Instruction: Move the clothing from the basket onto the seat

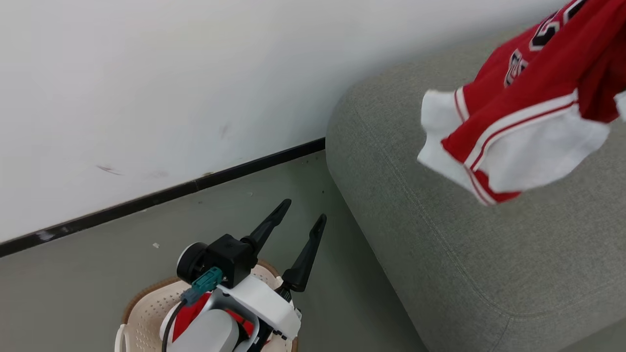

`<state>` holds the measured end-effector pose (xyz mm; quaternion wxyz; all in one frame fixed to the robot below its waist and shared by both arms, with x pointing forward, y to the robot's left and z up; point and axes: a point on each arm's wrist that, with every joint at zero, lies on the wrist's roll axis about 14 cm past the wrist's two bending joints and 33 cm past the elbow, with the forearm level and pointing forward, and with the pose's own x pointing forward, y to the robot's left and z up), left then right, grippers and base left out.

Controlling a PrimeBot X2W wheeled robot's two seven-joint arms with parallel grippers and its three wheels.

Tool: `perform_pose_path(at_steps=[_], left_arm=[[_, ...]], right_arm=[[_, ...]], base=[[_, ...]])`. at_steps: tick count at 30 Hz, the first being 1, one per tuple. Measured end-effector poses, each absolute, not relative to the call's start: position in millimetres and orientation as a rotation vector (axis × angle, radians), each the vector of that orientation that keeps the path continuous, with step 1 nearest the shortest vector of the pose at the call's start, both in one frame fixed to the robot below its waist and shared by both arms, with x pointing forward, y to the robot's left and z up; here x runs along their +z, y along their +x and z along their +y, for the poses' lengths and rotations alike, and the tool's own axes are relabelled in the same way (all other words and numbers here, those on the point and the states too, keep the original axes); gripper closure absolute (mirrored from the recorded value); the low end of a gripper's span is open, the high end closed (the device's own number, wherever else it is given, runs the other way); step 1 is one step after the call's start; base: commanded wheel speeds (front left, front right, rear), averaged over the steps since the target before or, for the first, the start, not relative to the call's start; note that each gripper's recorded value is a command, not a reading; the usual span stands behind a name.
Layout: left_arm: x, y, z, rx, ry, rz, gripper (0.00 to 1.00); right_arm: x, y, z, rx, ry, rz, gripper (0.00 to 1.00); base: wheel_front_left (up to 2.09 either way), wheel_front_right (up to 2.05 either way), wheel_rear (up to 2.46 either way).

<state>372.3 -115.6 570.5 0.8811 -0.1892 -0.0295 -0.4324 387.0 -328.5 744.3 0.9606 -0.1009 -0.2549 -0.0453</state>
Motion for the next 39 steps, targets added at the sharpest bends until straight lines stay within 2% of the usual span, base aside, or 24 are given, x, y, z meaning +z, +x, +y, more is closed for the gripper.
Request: perform_pose_path(at_steps=[8,21,30,39], left_arm=[[567.8,386.7,-101.5,-0.863,-0.383,-0.085,0.00],[555.0,401.9,-93.8,-0.862,-0.363,-0.061,0.00],[541.3,410.8,-92.6,-0.865,-0.358,-0.024,0.00],[527.7,425.4,-84.8,-0.844,-0.364,0.001,0.00]], right_arm=[[765.0,415.0,-376.3,-0.208,-0.228,-0.465,1.00],[677.2,453.5,-425.9,-0.320,-0.253,-0.182,1.00],[582.2,468.4,-420.1,-0.324,-0.182,0.005,1.00],[506.4,496.3,-368.2,-0.220,-0.140,0.116,1.00]], base=[[0.00,0.00,0.00],[0.00,0.00,0.00],[0.00,0.00,0.00],[0.00,0.00,0.00]])
